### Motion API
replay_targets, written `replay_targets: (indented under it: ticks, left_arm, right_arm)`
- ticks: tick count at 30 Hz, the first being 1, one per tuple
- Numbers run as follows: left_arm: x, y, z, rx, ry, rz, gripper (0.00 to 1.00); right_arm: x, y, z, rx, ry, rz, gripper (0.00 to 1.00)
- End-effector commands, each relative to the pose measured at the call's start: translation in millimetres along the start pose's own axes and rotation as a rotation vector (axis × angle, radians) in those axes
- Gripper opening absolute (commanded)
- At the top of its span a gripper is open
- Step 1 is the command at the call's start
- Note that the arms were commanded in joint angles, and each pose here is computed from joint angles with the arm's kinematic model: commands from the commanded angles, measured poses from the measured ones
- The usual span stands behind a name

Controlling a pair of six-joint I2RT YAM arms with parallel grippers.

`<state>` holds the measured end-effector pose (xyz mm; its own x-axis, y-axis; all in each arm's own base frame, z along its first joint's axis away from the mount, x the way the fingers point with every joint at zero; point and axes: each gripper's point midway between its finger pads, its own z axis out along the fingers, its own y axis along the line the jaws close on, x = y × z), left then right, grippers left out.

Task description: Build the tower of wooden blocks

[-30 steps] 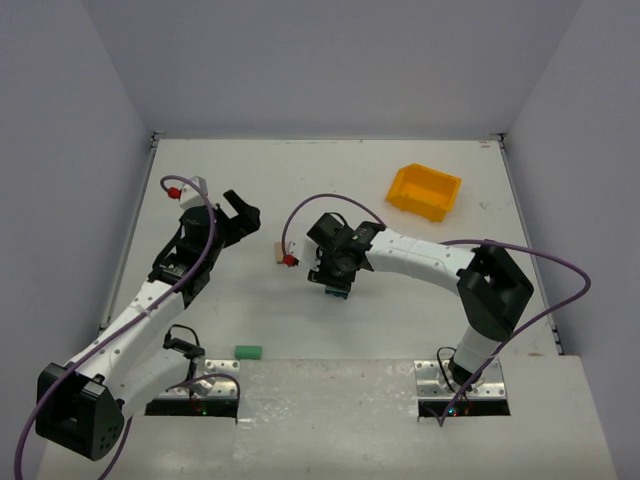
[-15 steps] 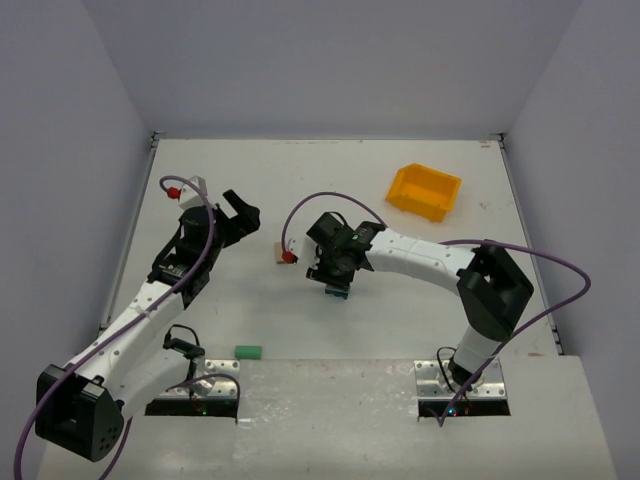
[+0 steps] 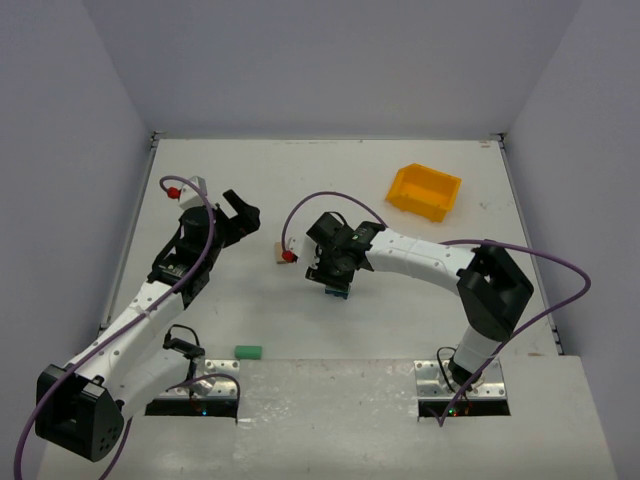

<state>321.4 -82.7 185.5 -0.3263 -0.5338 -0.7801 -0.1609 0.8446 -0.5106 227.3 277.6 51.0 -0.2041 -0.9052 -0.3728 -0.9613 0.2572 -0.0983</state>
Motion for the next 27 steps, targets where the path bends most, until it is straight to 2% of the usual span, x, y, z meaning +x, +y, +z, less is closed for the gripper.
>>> replay_targets:
  ticks: [1, 2, 5, 6, 7, 9, 18, 21, 27]
  left_arm:
    - [-11, -7, -2, 0.031, -0.043, -0.005, 1.0]
    - [-11, -7, -2, 0.032, -0.043, -0.005, 1.0]
    - [-12, -8, -3, 0.034, -0.043, -0.007, 1.0]
    - [-12, -8, -3, 0.034, -0.043, -0.007, 1.0]
    - [-12, -8, -3, 0.033, -0.043, -0.006, 1.0]
    - [-12, -9, -3, 0.033, -0.042, -0.006, 1.0]
    - [-5, -4, 1, 0.011, -0.015, -0.001, 1.0]
    - [3, 0, 2, -0.006, 0.015, -0.005, 1.0]
    - [14, 5, -1, -0.023, 0.054, -0.037, 1.0]
  right_arm:
    - [-20, -6, -5, 0.018, -0.058, 0.012, 0.45]
    - [-20, -5, -6, 0.017, -0.059, 0.013, 0.48]
    - [-24, -5, -9, 0.013, -0.076, 0.009, 0.65]
    - [-26, -5, -11, 0.016, -0.087, 0.006, 0.79]
    - [-29, -6, -14, 0.023, -0.102, 0.003, 0.89]
    - [-34, -8, -20, 0.036, -0.135, -0.003, 0.99]
    - [-72, -6, -80, 0.076, -0.418, 0.003, 0.99]
    - [-77, -17, -114, 0.184, -0.559, 0.127, 0.99]
    - [-27, -69, -138, 0.48, -0.581, 0.588, 0.99]
